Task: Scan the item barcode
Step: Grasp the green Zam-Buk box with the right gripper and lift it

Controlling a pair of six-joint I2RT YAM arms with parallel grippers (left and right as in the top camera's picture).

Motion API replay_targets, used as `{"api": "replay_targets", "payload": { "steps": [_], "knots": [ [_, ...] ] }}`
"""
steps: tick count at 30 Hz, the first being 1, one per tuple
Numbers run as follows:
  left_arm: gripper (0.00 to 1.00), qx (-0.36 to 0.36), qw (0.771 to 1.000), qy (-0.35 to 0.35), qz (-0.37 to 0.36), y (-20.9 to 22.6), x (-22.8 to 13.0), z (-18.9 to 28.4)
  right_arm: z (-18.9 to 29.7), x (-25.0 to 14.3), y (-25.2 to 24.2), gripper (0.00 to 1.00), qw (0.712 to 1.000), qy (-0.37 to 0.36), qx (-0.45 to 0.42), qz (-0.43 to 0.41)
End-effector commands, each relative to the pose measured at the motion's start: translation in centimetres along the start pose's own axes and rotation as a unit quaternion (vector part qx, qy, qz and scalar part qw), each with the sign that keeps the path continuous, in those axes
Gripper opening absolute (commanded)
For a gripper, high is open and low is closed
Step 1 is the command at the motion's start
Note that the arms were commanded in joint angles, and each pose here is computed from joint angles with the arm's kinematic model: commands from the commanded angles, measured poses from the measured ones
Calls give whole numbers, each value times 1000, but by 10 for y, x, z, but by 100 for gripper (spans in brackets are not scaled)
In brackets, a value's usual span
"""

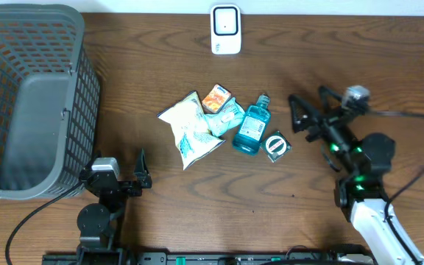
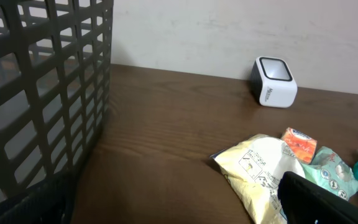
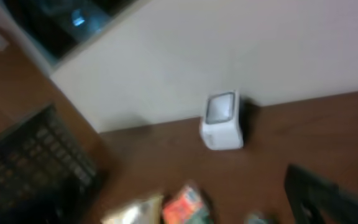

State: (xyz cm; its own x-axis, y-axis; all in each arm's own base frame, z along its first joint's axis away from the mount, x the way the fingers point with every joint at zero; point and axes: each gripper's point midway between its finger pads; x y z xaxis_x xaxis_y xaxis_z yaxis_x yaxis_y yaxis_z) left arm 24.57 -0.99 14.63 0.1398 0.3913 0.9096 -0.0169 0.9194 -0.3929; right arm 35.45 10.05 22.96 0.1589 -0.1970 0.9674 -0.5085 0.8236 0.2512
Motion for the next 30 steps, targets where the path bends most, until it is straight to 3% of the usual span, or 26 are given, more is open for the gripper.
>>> {"api": "replay_targets", "payload": {
  "steps": [1, 4, 7, 17, 22, 30],
  "knots": [
    [98, 9, 1000, 22, 4, 6, -15, -1, -32, 7, 31, 99, 994, 63, 45, 79],
    [98, 10, 1000, 22, 4, 6, -15, -1, -49, -7, 24, 99, 970, 221, -33, 100],
    [98, 9, 1000, 22, 4, 6, -15, -1, -35, -11, 11, 99, 942, 302, -104, 104],
    [98, 9, 1000, 22, 4, 6, -15, -1, -2, -76, 17, 99, 894, 429, -69, 105],
    [98, 9, 1000, 22, 4, 6, -15, -1, 7, -168, 7, 99, 817, 567, -35, 98],
    [98, 9, 1000, 22, 4, 6, -15, -1, 16, -213, -4, 99, 762, 630, -33, 143]
  ]
}}
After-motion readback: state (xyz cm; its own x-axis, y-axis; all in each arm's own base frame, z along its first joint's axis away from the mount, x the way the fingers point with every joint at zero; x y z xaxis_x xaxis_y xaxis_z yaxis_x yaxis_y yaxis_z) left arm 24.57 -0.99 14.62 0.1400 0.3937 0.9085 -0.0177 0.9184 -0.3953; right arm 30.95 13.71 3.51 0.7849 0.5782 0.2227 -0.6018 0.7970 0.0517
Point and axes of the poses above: each gripper's point midway between its finger pads, its own z axis back along the fingers, its own y axis along the line the jaws close on, x = y × z, and after that the axes turned 15 degrees about z, right-handed
